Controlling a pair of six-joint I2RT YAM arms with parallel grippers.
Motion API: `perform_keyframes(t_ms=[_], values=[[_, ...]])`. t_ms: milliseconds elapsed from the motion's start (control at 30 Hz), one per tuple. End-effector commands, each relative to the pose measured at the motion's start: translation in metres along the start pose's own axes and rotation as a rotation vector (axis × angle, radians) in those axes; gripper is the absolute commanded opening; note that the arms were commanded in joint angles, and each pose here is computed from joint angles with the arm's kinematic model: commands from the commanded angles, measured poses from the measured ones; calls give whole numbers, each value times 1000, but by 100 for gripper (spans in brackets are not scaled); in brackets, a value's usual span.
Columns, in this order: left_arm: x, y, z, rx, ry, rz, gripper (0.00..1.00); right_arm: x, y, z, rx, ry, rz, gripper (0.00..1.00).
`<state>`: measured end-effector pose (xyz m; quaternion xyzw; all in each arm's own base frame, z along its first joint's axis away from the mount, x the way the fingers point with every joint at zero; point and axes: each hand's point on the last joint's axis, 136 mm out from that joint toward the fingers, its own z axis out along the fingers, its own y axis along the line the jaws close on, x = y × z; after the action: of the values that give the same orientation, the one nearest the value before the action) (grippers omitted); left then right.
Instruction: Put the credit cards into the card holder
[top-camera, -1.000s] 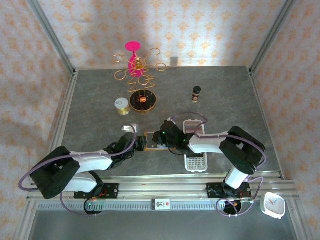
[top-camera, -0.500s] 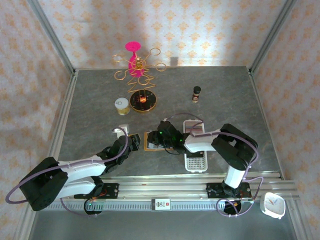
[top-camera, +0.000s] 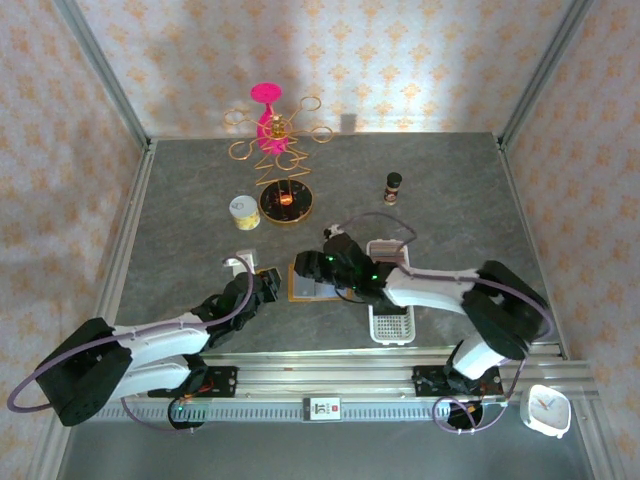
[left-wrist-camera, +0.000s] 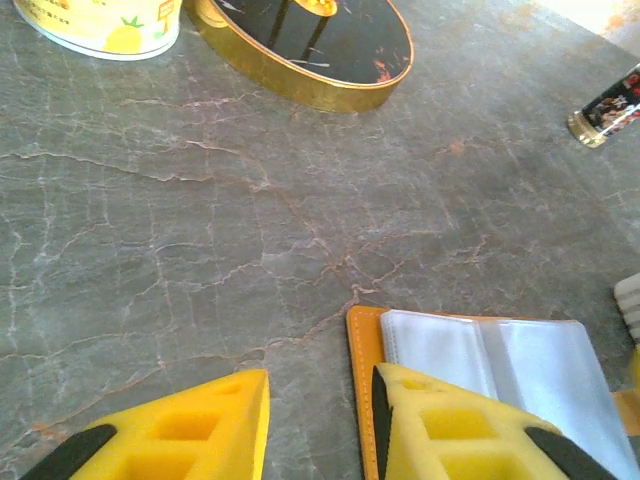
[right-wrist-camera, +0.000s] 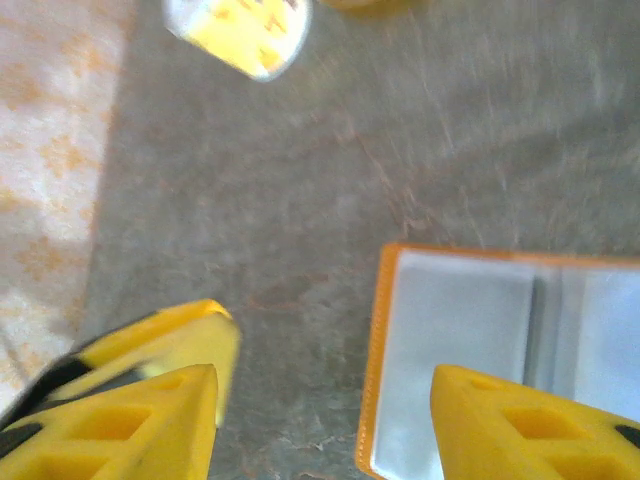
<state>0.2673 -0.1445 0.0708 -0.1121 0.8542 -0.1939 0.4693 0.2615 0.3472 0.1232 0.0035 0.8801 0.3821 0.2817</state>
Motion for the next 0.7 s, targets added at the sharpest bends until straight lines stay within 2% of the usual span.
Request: perform_keyframes(t_ms=[0,67,133,167,200,333,433,500,567,667], values=[[-3,-5,-4,45,-20,-22,35,-52,33,-52,-18,-202,-183,58],[-3,-8,-5,67,-23,-29,36,-73,41,-85,-9,-307,-261,59],[-4,-9,-7,80,-24,-34,38,-91,44,-119,14,-407,-333,78],[-4,-10,-7,85,-25,-38,39,-97,45,-136,25,-452,-380,93],[-4,-10,-8,90,-28,-40,40,-102,46,-151,32,-490,-434,100],[-5,-10,-9,94,-34,-44,41,-93,53,-190,-2,-540,-749,100],[-4,-10,-9,94,-34,-43,41,-51,40,-191,-29,-428,-1131,100],[-5,-10,-8,95,-37,-42,41,-18,19,-187,-33,-274,-1370,100],[-4,-10,-8,98,-34,-40,41,-2,-8,-184,24,-149,-1514,100],[-4,-11,-8,101,-34,-39,41,5,-49,-180,176,-16,-1631,100]])
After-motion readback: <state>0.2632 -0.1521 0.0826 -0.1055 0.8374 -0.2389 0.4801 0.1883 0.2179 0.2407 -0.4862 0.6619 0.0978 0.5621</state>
